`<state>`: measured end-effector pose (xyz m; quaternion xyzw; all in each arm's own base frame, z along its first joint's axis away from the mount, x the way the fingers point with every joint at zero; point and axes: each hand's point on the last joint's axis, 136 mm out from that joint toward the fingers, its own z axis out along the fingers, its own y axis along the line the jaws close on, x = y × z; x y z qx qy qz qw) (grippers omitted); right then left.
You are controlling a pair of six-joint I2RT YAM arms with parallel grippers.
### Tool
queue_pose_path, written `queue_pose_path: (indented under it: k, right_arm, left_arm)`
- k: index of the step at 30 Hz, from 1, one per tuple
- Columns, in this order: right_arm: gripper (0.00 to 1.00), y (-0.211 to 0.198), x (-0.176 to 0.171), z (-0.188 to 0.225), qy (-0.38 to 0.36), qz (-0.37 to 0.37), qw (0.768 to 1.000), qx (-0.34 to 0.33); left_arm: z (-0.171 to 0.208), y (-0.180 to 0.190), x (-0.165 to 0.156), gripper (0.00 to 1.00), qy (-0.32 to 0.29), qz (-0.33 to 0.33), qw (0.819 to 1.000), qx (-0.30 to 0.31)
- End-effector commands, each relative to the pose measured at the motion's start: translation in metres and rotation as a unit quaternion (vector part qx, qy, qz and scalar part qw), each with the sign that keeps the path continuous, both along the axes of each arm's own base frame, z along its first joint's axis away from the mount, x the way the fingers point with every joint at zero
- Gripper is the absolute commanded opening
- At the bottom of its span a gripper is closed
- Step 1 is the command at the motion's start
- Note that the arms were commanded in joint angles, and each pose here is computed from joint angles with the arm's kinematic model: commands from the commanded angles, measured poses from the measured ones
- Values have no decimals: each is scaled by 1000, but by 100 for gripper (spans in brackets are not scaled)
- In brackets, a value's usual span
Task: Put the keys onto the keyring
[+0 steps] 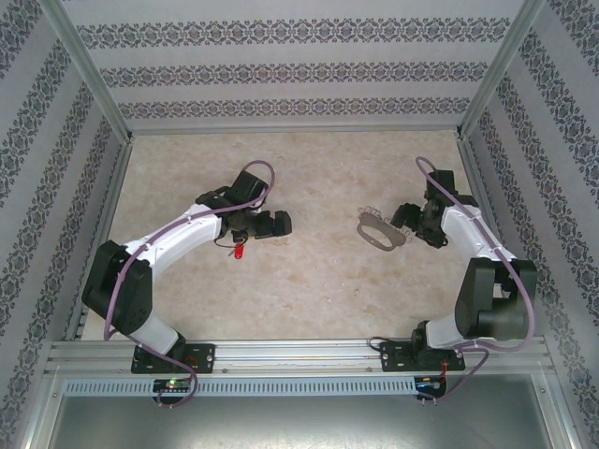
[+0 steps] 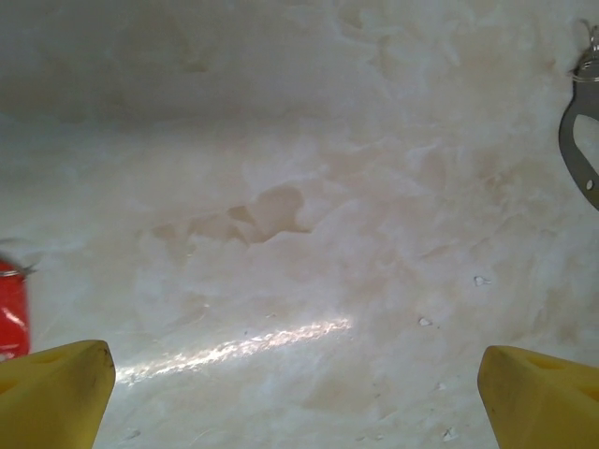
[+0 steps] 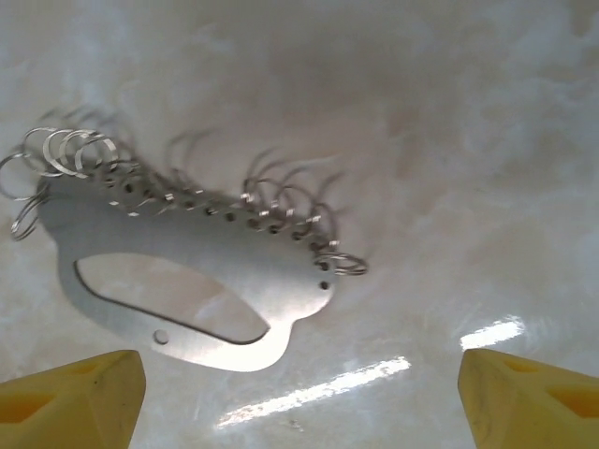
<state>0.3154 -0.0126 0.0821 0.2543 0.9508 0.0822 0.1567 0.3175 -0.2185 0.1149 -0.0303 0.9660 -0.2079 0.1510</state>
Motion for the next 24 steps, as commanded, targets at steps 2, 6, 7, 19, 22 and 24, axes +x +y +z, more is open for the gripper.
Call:
queue_pose_path:
  k: [2,6,7,19,22,24]
  right_arm:
    - [82,-6,3,-12,6,-19,999,25]
    - [81,-9,8,-25,21,-9,999,35]
    - [81,-7,10,-28,26,-4,999,38]
    - [79,-1,22,-45,43,23,997,59]
    - [76,-2,25,-44,45,31,997,57]
    - [73,0,25,-47,50,37,996,59]
  left_arm:
    - [3,-22,9,100,-5,-14,999,-36]
    - [4,-29,13,100,-5,-22,998,-50]
    - [3,-30,13,100,-4,-23,998,-52]
    - [0,-33,12,100,-5,-19,998,-64]
    - [-1,-33,12,100,-3,-16,998,-67]
    - [-1,-33,12,100,-3,-15,998,-68]
